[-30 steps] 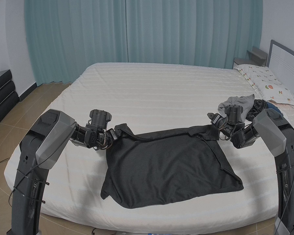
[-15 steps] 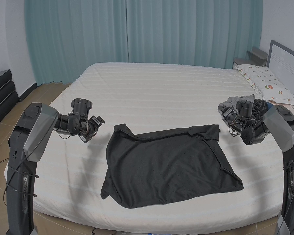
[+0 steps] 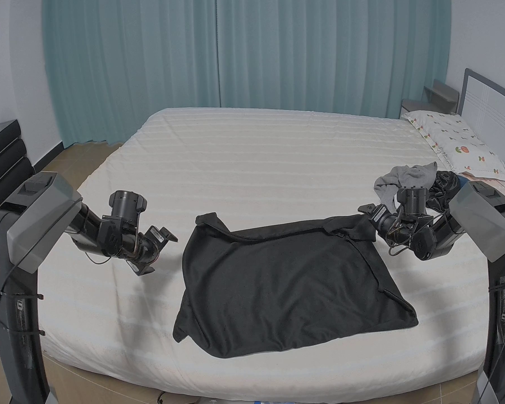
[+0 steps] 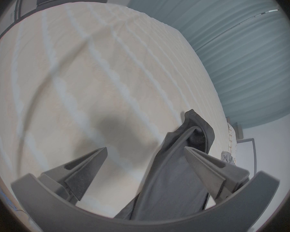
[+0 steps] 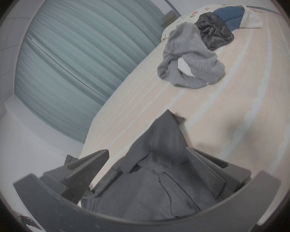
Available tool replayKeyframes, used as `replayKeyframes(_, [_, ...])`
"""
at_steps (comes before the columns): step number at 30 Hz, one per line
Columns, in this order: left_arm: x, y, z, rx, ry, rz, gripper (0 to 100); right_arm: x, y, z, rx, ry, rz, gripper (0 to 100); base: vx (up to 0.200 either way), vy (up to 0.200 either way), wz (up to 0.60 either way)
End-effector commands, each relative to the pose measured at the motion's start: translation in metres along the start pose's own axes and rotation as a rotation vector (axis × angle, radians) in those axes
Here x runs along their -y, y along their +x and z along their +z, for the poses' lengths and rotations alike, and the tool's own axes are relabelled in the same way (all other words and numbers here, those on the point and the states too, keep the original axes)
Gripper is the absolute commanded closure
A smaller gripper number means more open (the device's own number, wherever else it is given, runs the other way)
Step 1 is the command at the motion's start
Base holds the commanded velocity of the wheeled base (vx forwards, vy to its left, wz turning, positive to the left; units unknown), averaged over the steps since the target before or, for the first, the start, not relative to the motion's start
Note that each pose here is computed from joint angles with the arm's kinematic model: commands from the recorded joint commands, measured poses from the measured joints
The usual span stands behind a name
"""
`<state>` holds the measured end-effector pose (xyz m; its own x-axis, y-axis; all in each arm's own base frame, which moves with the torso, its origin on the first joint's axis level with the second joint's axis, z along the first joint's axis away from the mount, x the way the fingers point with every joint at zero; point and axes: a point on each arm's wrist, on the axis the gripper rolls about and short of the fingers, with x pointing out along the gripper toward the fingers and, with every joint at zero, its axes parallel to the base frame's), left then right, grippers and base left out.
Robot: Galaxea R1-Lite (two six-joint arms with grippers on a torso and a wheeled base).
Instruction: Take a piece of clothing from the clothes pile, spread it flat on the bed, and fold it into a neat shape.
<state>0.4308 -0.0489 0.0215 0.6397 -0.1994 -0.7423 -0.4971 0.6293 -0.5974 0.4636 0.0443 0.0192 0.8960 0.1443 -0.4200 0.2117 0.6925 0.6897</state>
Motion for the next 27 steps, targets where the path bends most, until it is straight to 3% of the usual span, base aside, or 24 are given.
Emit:
replayKeyframes(1, [-0.009, -0.041, -0.016, 0.033, -0.044, -0.075, 0, 0.0, 0.017, -0.029, -0.107, -0.016, -0.031, 0, 0.0, 0.0, 0.0])
replayKeyframes(7, [-0.017, -0.042, -0.022, 0.07, -0.085, -0.138, 0, -0.004, 0.037, -0.025, -0.123, -0.012, -0.06, 0, 0.0, 0.0, 0.0])
replayKeyframes(13, [-0.02, -0.04, -0.023, 0.063, -0.087, -0.134, 0, -0.005, 0.064, -0.02, -0.122, -0.006, -0.081, 0, 0.0, 0.0, 0.0])
replayKeyframes(15, [-0.02, -0.041, -0.021, 0.067, -0.091, -0.135, 0, -0.007, 0.073, -0.017, -0.094, -0.008, -0.082, 0, 0.0, 0.0, 0.0])
replayKeyframes(17, [-0.022, -0.041, -0.016, 0.077, -0.101, -0.134, 0, -0.014, 0.092, -0.01, -0.006, -0.006, -0.036, 0, 0.0, 0.0, 0.0])
replayKeyframes(19, [-0.024, -0.041, -0.014, 0.08, -0.106, -0.131, 0, -0.01, 0.095, -0.015, -0.004, 0.001, -0.041, 0, 0.0, 0.0, 0.0])
replayKeyframes(22, [-0.024, -0.041, -0.014, 0.081, -0.107, -0.132, 0, -0.025, 0.094, -0.004, 0.113, 0.004, 0.096, 0, 0.0, 0.0, 0.0])
replayKeyframes(23, [-0.024, -0.041, -0.014, 0.08, -0.107, -0.131, 0, -0.032, 0.093, 0.003, 0.188, -0.004, 0.181, 0, 0.0, 0.0, 0.0])
replayKeyframes(25, [-0.024, -0.041, -0.015, 0.079, -0.106, -0.131, 0, -0.036, 0.09, 0.011, 0.259, -0.025, 0.241, 0, 0.0, 0.0, 0.0])
replayKeyframes(27, [-0.024, -0.041, -0.015, 0.079, -0.106, -0.131, 0, -0.036, 0.089, 0.014, 0.286, -0.061, 0.248, 0, 0.0, 0.0, 0.0])
